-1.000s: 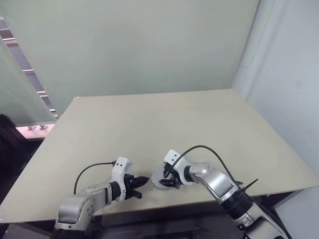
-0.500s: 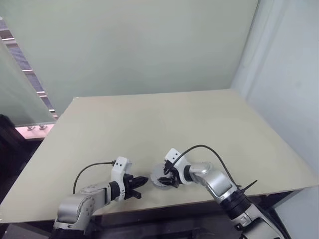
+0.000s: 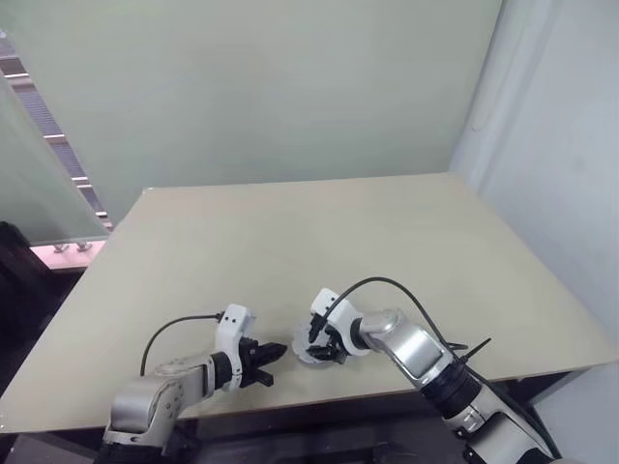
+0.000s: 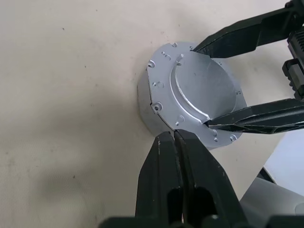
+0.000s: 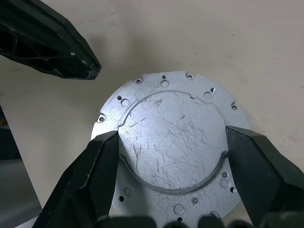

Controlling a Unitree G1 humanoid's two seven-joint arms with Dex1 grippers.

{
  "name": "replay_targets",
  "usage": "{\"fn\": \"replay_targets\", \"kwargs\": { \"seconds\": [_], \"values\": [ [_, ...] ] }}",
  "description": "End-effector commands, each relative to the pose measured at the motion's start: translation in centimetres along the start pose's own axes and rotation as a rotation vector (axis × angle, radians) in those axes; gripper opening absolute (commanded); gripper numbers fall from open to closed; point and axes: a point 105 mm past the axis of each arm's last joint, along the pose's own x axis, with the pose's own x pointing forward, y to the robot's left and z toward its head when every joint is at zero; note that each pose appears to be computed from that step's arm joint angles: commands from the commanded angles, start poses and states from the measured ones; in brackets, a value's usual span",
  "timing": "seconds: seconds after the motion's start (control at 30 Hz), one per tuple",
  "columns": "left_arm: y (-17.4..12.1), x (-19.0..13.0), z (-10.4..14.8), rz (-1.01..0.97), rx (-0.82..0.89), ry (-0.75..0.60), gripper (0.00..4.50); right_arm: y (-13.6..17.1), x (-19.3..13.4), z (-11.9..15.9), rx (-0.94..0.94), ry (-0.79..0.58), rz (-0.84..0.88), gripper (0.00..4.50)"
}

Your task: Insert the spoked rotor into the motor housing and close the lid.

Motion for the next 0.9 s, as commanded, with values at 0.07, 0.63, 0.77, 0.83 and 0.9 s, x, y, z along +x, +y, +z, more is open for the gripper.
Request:
{"fn": "replay_targets", "kwargs": {
  "seconds": [0.07, 0.63, 0.77, 0.83, 0.9],
  "values": [
    [-0.6, 1.2, 1.4, -0.018, 0.048, -0.025, 0.0, -0.3, 0.3, -1.8, 0.051, 0.076, -0.015, 3.21],
    [-0.4, 4.0, -1.0, 0.0, 0.123, 0.125, 0.0, -0.5, -0.5, -0.1, 0.079, -0.053, 0.02, 3.95],
    [-0.6, 4.1, -1.1, -0.009, 0.127, 0.136, 0.0, -0.8, -1.4, 1.4, 0.155, -0.138, 0.046, 4.47],
    [-0.6, 4.2, -1.2, -0.012, 0.128, 0.142, 0.0, -1.2, -1.9, 1.9, 0.193, -0.171, 0.047, 4.47],
    [-0.6, 4.2, -1.3, -0.013, 0.13, 0.148, 0.0, -1.7, -2.4, 2.2, 0.242, -0.2, 0.046, 4.47]
  ]
}}
